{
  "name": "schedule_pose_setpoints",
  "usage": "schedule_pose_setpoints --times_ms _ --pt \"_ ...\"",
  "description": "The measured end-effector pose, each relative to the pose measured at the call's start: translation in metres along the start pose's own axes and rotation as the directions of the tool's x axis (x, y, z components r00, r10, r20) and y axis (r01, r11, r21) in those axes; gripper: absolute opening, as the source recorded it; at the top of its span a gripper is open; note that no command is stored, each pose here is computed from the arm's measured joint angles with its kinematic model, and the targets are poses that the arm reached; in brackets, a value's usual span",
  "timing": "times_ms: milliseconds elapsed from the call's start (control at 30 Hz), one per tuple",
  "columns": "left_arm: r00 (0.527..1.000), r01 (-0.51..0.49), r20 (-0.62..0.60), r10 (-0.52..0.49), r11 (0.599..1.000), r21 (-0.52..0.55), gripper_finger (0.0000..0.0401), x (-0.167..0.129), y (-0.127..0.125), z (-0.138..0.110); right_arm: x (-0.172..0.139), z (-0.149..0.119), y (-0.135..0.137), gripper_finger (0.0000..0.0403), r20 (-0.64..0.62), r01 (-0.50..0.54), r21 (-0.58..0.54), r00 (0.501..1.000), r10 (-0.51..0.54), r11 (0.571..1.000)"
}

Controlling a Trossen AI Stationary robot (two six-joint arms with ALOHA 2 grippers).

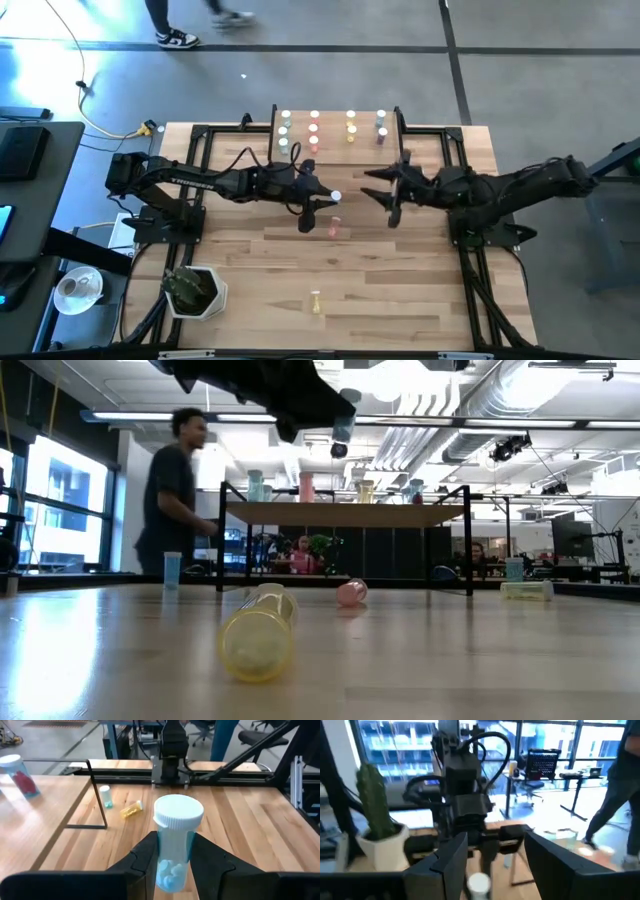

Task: Pick and place medicine bottles onto shelf by color
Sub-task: Put the blue pill bottle on the shelf

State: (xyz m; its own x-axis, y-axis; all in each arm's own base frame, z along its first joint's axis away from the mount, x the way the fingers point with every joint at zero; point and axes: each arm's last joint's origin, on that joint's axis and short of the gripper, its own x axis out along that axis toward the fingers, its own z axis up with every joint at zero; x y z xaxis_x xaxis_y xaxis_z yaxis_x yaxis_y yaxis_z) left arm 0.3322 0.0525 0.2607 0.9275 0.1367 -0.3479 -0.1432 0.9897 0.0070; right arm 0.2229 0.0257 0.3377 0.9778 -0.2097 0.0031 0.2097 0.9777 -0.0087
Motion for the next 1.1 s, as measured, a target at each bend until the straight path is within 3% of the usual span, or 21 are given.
schedule_pose_setpoints --times_ms 200,533,1100 --pt "1.000 0.000 -0.003 0.000 1.000 0.000 0.0087 0.000 0.000 0.000 0.016 0.019 -0.010 0.0189 -0.162 0.020 -0.095 0.986 -0.035 0.995" --pt "1.000 0.000 -0.009 0.000 1.000 0.031 0.0087 0.000 0.000 -0.001 0.059 -0.003 -0.006 0.0189 -0.362 -0.161 -0.042 0.922 0.135 0.986" --pt "0.999 0.002 0.032 -0.004 0.999 0.054 0.0087 0.000 0.000 0.003 0.080 -0.023 -0.002 0.0189 -0.406 -0.151 -0.029 0.905 0.126 0.988"
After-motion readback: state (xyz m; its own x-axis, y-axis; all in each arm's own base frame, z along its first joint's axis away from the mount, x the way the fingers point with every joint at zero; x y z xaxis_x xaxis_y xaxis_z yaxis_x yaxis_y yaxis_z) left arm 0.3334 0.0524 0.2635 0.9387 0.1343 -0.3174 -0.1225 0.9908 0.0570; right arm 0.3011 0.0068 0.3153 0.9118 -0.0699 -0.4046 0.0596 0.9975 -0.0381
